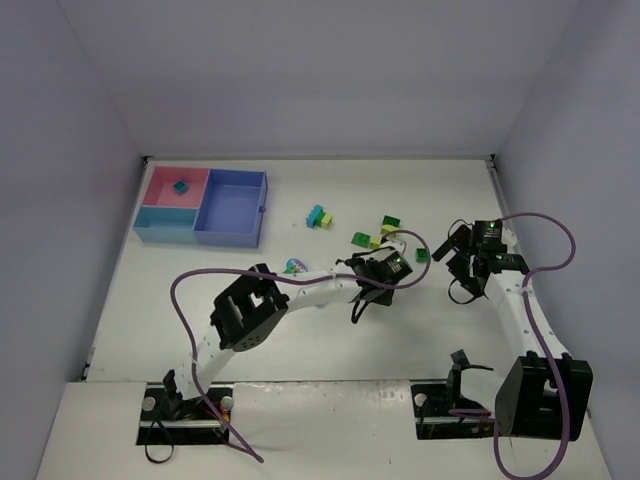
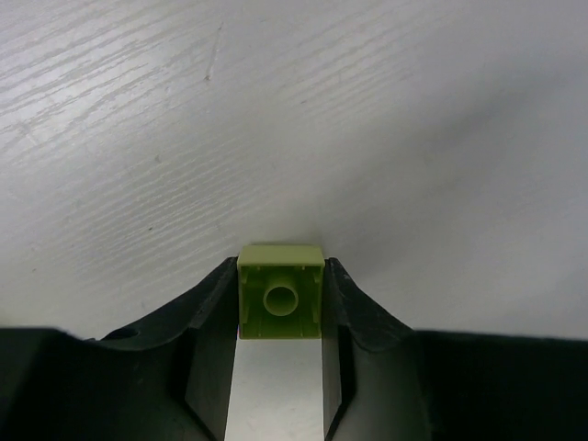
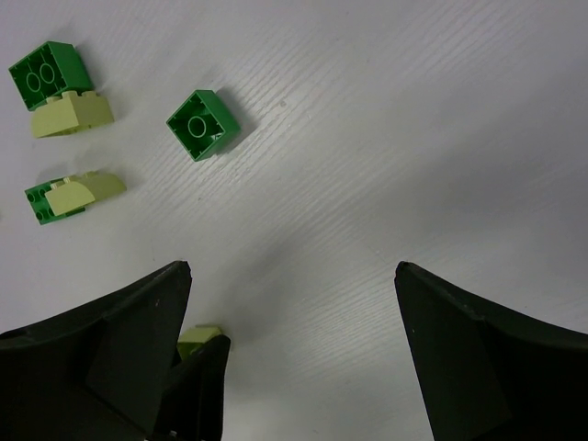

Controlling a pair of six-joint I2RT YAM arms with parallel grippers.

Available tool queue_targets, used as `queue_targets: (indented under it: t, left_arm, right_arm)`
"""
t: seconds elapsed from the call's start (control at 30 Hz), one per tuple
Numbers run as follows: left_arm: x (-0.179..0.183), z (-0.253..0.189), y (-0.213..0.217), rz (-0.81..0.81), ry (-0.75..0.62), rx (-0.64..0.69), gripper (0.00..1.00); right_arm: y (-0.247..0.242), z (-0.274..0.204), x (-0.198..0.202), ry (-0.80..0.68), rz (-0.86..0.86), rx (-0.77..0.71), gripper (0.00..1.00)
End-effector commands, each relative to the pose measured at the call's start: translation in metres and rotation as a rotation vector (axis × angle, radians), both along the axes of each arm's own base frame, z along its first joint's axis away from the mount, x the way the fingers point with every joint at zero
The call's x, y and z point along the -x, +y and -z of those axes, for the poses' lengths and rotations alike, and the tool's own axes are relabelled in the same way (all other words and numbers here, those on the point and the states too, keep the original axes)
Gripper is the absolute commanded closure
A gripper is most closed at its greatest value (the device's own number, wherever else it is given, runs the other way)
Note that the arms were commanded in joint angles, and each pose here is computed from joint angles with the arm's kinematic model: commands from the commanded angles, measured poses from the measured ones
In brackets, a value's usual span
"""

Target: Sort the legos into containers by color

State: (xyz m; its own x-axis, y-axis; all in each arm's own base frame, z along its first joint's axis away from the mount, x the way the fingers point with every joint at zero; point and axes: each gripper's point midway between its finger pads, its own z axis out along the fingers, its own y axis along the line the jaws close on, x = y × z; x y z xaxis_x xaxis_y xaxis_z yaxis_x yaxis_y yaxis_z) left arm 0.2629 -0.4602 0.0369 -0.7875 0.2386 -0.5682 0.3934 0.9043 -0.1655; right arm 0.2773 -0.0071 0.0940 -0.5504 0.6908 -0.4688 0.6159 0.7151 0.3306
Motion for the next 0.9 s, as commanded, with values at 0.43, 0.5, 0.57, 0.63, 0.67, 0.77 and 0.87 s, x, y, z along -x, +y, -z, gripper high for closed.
queue_targets:
  t: [0.43, 0.5, 0.57, 0.63, 0.67, 0.77, 0.87]
  left_arm:
    - [-0.159, -0.202, 0.308, -0.48, -0.335, -0.051, 1.0]
    - [-0.177, -0.2, 0.369, -0.587, -0.34, -0.1, 1.0]
    - [-0.19, -0.191, 0.402, -0.623, -0.317, -0.125, 0.99]
    - [-0.202, -0.177, 0.446, -0.691, -0.294, -0.156, 0.98]
    - [-0.207, -0.173, 0.46, -0.709, -0.292, -0.172, 0.98]
    - [-0.221, -0.157, 0.498, -0.764, -0.26, -0.191, 0.92]
    - [-0.229, -0.139, 0.534, -0.81, -0.222, -0.228, 0.87]
  right_arm:
    - [0.005, -0.007, -0.02, -0.051, -0.089, 0.01, 0.1]
    - [0.005, -0.007, -0.021, -0.053, -0.096, 0.016, 0.1]
    - [0.005, -0.007, -0.021, -0.053, -0.103, 0.02, 0.1]
    - [0.006, -0.006, -0.022, -0.055, -0.111, 0.016, 0.1]
    - [0.006, -0.006, -0.023, -0.054, -0.113, 0.014, 0.1]
    - [0.008, -0.007, -0.025, -0.067, -0.134, 0.01, 0.1]
    - [0.009, -0.007, -0.026, -0.068, -0.144, 0.01, 0.1]
